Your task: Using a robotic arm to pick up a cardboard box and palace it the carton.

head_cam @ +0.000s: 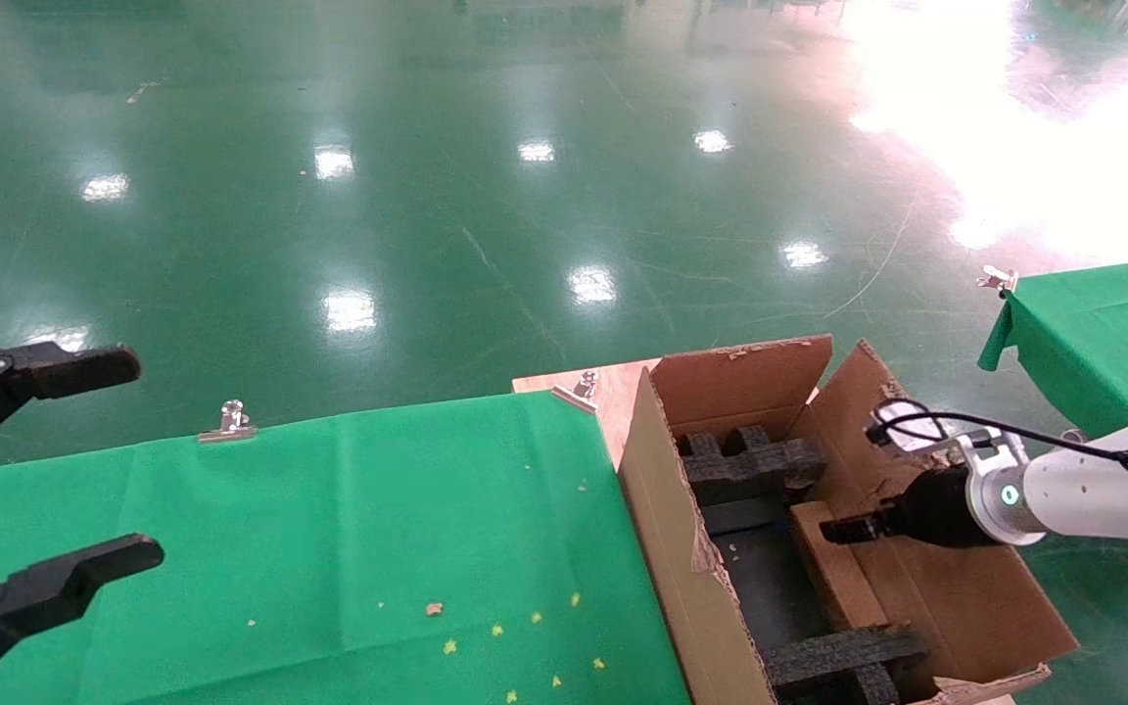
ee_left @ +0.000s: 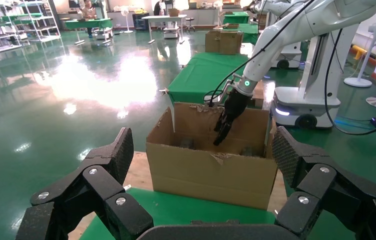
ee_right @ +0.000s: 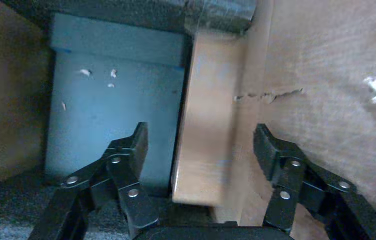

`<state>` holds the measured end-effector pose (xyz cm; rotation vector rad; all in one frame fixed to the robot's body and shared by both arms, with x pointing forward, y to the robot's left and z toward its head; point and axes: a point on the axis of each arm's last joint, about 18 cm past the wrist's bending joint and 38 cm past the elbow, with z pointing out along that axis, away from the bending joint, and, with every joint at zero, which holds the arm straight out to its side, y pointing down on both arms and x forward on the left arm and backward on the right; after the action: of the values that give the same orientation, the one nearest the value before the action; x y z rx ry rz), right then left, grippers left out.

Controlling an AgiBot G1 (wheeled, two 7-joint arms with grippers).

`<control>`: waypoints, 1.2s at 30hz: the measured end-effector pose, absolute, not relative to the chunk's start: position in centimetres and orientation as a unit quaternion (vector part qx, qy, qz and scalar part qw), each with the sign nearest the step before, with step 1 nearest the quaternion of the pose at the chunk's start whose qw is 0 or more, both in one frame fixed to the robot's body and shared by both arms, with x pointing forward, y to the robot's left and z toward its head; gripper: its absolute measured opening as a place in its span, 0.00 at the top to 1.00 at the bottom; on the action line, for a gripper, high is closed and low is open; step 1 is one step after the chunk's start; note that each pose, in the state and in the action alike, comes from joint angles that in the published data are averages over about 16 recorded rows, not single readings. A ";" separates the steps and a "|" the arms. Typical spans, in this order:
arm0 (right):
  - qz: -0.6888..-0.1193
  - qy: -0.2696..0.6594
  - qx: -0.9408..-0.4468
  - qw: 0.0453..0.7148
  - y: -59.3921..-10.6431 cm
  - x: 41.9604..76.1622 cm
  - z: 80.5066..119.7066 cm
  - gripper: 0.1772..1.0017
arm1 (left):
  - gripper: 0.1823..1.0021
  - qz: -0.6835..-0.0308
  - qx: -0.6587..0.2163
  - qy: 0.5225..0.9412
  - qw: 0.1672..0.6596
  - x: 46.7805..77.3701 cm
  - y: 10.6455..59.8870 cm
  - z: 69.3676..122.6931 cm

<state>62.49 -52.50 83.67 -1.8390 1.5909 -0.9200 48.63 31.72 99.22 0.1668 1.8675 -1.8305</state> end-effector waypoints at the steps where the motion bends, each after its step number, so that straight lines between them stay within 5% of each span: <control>1: -0.344 0.587 -0.680 0.273 -52.4 62.5 84.2 0.31 | 0.00 -0.675 0.062 0.689 0.258 48.6 31.7 99.2; 14: -0.370 0.521 -0.648 0.415 -48.7 60.4 94.4 0.05 | 0.00 -0.675 0.062 0.689 0.258 48.6 31.7 99.2; 24: -0.328 0.482 -0.624 0.520 -45.0 56.9 99.5 0.00 | 0.00 -0.675 0.061 0.689 0.258 48.6 31.7 99.2; 36: -0.313 0.467 -0.633 0.532 -43.9 56.5 99.9 0.00 | 0.00 -0.675 0.061 0.689 0.258 48.6 31.7 99.2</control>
<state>56.54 -43.86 99.90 -1.5106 1.1128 -0.7468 48.64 31.74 99.22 0.1660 1.8673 -1.8305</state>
